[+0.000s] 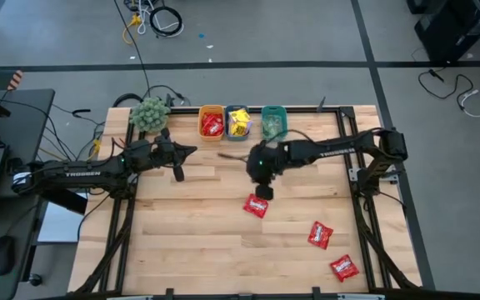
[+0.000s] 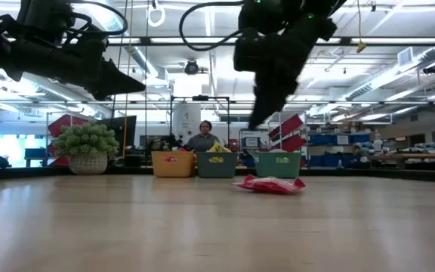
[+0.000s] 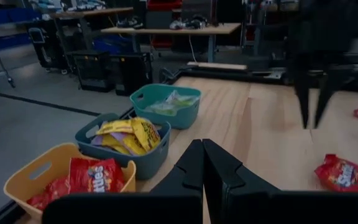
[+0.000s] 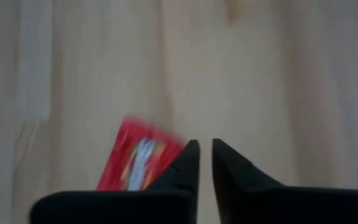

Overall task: Sort candy
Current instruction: Put the red candy pack into the yellow bin

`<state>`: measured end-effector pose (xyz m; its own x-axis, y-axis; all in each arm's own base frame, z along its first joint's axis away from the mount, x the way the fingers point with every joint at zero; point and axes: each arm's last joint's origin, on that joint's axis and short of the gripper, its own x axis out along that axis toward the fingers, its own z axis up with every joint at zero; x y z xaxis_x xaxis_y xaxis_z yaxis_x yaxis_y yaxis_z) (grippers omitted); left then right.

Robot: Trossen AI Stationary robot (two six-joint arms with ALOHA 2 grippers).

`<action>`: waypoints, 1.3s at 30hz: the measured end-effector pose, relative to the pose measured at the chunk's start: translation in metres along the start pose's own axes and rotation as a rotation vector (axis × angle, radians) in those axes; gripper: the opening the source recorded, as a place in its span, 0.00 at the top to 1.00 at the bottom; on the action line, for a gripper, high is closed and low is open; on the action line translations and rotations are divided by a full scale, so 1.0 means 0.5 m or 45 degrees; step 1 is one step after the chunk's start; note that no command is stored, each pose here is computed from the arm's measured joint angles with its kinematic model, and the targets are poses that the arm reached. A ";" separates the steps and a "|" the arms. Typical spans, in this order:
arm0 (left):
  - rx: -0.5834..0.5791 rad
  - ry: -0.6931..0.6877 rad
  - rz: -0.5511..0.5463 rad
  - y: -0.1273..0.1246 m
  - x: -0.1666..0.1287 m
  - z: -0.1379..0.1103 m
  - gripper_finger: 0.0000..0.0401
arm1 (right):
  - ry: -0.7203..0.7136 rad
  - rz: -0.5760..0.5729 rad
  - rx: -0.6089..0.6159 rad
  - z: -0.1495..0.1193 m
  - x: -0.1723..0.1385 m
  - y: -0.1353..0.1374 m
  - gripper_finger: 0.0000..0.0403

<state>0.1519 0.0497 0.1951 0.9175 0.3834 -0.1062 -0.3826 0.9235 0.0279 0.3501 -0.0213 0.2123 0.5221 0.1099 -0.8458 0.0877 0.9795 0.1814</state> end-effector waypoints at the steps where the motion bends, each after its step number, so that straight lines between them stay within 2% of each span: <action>1: 0.001 0.006 0.000 0.000 0.000 -0.001 1.00 | 0.046 0.007 -0.007 -0.008 0.002 0.011 0.90; 4: 0.000 0.009 -0.007 0.000 0.000 -0.002 1.00 | 0.139 0.030 0.007 -0.026 0.006 0.050 0.79; 8: -0.004 0.011 -0.022 -0.001 0.000 -0.002 1.00 | 0.204 0.005 0.104 -0.047 0.011 0.090 0.65; 12: -0.031 0.012 -0.026 -0.001 0.000 -0.002 1.00 | 0.241 -0.042 0.232 -0.081 0.031 0.105 0.62; 18: -0.050 0.012 -0.072 -0.003 0.000 -0.002 1.00 | 0.168 -0.077 0.368 -0.135 0.075 0.092 0.68; 24: -0.068 0.013 -0.088 -0.004 0.000 -0.002 1.00 | 0.041 -0.035 0.397 -0.164 0.102 0.075 0.70; 27: -0.087 0.014 -0.089 -0.004 0.000 -0.002 1.00 | -0.010 -0.069 0.386 -0.178 0.110 0.068 0.76; 31: -0.120 0.015 -0.091 -0.004 0.000 -0.002 1.00 | -0.050 -0.107 0.326 -0.188 0.114 0.062 0.96; 35: -0.137 0.015 -0.091 -0.004 0.000 -0.002 0.99 | -0.117 -0.121 0.265 -0.176 0.113 0.058 0.99; 39: -0.141 0.015 -0.093 -0.004 0.000 -0.002 0.96 | -0.215 -0.206 0.154 -0.137 0.100 0.057 1.00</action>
<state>0.1526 0.0477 0.1942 0.9422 0.3146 -0.1155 -0.3254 0.9412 -0.0904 0.3208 0.0239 0.1408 0.6261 -0.0864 -0.7750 0.2769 0.9537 0.1174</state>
